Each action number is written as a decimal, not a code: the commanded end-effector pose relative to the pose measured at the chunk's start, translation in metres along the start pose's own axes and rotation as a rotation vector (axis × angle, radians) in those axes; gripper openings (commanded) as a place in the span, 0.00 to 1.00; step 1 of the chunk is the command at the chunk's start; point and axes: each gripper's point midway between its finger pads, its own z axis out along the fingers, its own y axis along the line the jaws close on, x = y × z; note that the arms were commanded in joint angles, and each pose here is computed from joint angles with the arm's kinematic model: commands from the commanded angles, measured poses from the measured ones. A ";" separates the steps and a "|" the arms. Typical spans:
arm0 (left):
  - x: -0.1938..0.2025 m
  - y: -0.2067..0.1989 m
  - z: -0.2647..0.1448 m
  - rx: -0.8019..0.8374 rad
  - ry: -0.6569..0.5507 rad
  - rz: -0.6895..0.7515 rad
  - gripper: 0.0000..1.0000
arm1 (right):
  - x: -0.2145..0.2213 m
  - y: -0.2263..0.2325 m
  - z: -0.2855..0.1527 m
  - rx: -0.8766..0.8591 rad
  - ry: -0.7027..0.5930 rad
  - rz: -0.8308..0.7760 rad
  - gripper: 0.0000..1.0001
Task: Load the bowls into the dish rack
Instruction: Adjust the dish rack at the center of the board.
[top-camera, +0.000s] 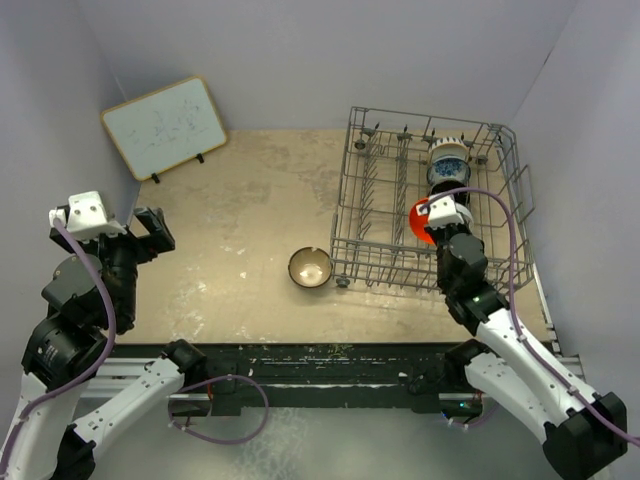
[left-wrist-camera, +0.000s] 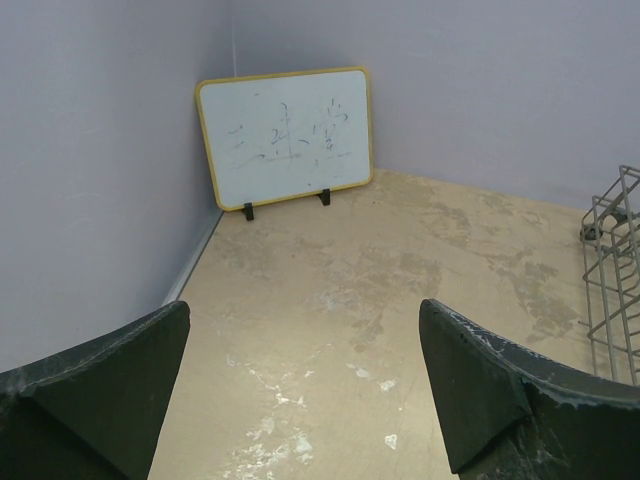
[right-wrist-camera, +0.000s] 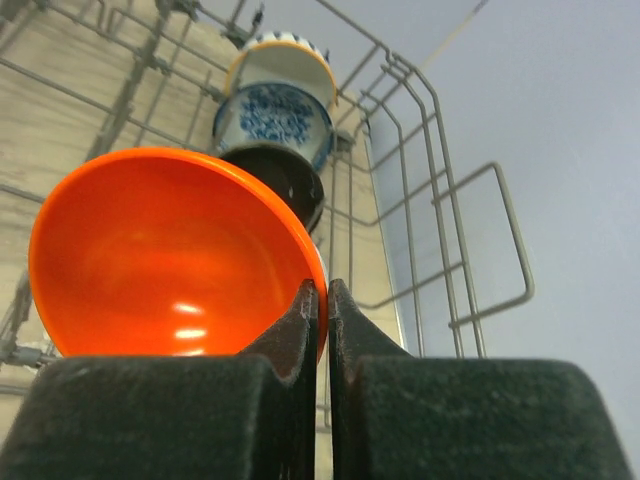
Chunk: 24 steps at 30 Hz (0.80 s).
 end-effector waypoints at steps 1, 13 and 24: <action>-0.008 0.000 0.001 -0.004 -0.031 -0.031 0.99 | -0.050 -0.010 0.007 0.019 -0.205 0.057 0.00; -0.004 0.005 -0.001 -0.025 -0.022 -0.028 0.99 | -0.056 0.027 0.040 -0.101 -0.172 0.022 0.00; 0.001 0.006 0.001 -0.040 -0.013 -0.017 0.99 | -0.060 0.096 0.060 -0.267 -0.133 0.015 0.00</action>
